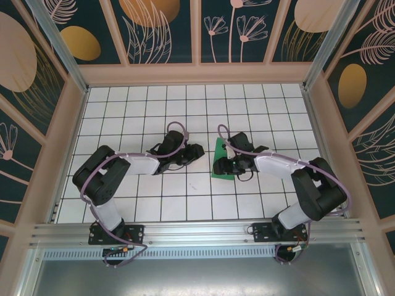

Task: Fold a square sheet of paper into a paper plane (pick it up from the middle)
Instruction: Fold the triangle a second time at the center of the table.

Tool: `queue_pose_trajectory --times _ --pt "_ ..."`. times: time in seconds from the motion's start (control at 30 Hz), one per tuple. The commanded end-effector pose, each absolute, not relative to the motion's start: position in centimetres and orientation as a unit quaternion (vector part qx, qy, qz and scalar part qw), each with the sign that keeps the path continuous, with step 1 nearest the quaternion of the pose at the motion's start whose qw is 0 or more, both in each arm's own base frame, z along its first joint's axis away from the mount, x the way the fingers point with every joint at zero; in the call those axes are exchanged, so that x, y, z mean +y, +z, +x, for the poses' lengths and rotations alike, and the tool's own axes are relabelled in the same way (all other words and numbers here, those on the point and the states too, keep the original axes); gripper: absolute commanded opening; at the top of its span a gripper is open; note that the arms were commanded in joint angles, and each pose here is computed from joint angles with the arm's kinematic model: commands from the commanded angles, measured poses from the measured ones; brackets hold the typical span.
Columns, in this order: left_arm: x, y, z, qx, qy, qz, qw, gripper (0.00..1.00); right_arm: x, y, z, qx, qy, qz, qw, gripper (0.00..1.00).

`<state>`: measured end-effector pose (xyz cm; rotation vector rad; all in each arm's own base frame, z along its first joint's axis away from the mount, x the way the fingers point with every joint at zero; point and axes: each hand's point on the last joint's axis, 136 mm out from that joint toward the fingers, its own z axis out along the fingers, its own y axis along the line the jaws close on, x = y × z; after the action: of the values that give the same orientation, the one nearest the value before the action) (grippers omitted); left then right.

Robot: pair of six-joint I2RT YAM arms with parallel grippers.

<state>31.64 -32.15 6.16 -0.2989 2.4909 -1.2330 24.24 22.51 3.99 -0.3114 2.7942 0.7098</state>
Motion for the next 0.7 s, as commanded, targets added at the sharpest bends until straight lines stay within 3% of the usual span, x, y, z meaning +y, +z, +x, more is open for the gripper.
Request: queue_pose_trajectory --times 0.0,0.23,0.67 --pt "-31.4 7.2 32.2 0.872 -0.431 -0.119 0.201 0.40 21.7 4.6 25.1 0.968 0.158 -0.121 0.151 0.59" --pt "-30.3 7.7 32.4 0.869 -0.424 -0.132 0.221 0.41 21.8 2.8 24.7 0.976 0.066 -0.146 0.144 0.64" --pt "-30.0 7.7 32.1 0.866 -0.430 -0.130 0.220 0.41 23.4 1.4 23.8 0.976 0.075 -0.161 0.122 0.69"
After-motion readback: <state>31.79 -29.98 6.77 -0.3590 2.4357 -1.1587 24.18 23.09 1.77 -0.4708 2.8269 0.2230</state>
